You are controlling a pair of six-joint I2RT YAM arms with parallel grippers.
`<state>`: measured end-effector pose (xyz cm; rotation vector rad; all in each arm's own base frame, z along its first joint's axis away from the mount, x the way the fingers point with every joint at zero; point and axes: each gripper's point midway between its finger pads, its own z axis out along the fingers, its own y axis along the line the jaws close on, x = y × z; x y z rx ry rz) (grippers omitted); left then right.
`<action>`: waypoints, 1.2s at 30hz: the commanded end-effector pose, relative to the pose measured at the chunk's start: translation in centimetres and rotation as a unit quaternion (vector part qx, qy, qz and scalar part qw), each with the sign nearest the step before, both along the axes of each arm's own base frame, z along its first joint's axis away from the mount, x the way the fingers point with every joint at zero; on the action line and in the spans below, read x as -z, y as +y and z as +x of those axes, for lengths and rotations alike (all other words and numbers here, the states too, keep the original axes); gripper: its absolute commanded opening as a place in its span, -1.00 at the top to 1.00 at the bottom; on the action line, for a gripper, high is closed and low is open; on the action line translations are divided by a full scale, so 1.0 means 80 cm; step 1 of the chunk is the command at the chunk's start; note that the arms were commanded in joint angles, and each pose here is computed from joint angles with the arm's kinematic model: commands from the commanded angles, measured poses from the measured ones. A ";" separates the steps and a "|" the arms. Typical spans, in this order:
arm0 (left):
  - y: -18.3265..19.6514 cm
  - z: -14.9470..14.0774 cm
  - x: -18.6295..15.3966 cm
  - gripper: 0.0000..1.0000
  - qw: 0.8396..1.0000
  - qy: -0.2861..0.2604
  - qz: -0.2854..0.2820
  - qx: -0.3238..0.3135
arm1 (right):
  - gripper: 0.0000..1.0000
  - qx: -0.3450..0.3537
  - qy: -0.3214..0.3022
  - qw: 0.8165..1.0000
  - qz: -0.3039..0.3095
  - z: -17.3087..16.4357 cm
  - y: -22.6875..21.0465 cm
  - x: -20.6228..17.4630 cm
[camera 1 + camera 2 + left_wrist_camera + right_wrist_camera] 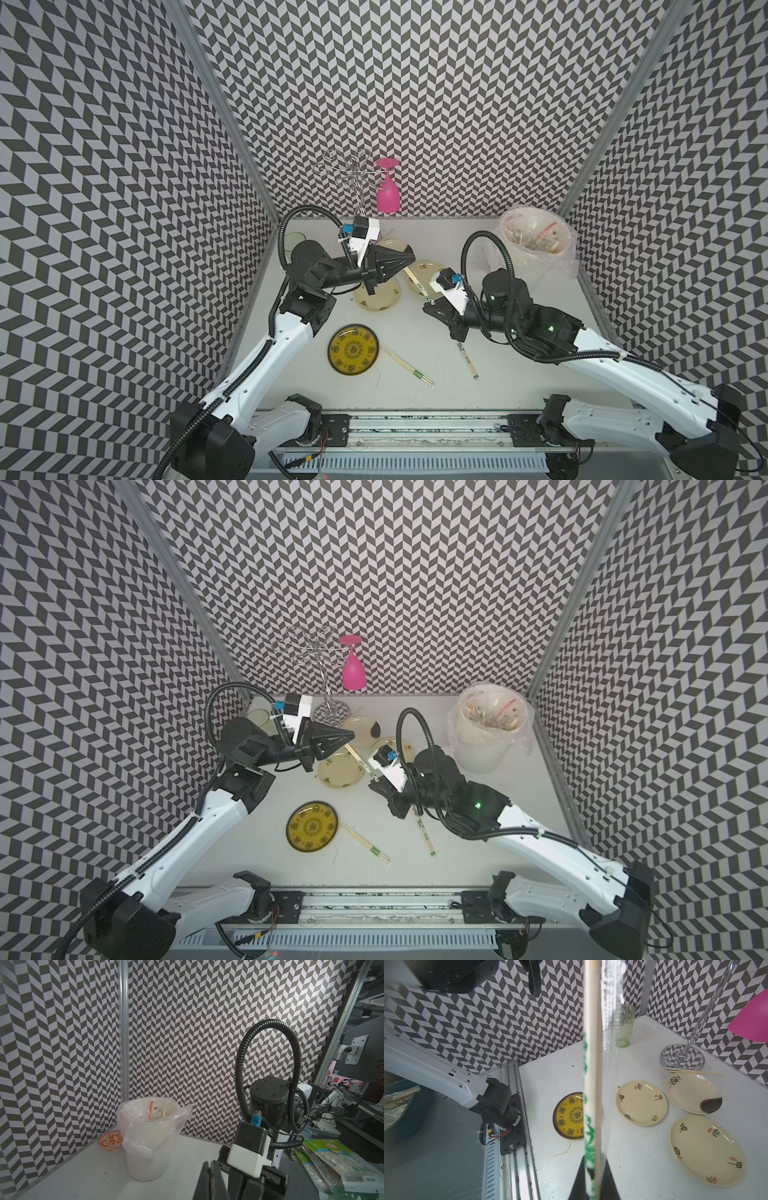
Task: Remove the packaging of disposable chopsticks
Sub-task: Remove the packet bag from the disposable chopsticks.
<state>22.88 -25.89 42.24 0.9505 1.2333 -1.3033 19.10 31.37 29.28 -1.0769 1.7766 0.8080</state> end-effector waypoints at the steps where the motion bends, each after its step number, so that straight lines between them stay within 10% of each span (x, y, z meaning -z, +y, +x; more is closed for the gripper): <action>1: 0.003 -0.003 -0.018 1.00 0.999 -0.028 -0.010 -0.013 | 1.00 0.005 -0.017 1.000 0.010 0.004 0.003 -0.020; 10: 0.000 0.050 0.008 1.00 0.966 -0.059 0.037 -0.248 | 1.00 -0.075 0.156 0.965 0.195 -0.040 0.044 -0.143; 36: -0.041 0.035 0.033 1.00 0.976 0.001 0.059 -0.209 | 1.00 0.056 0.093 0.932 0.345 0.091 0.031 -0.255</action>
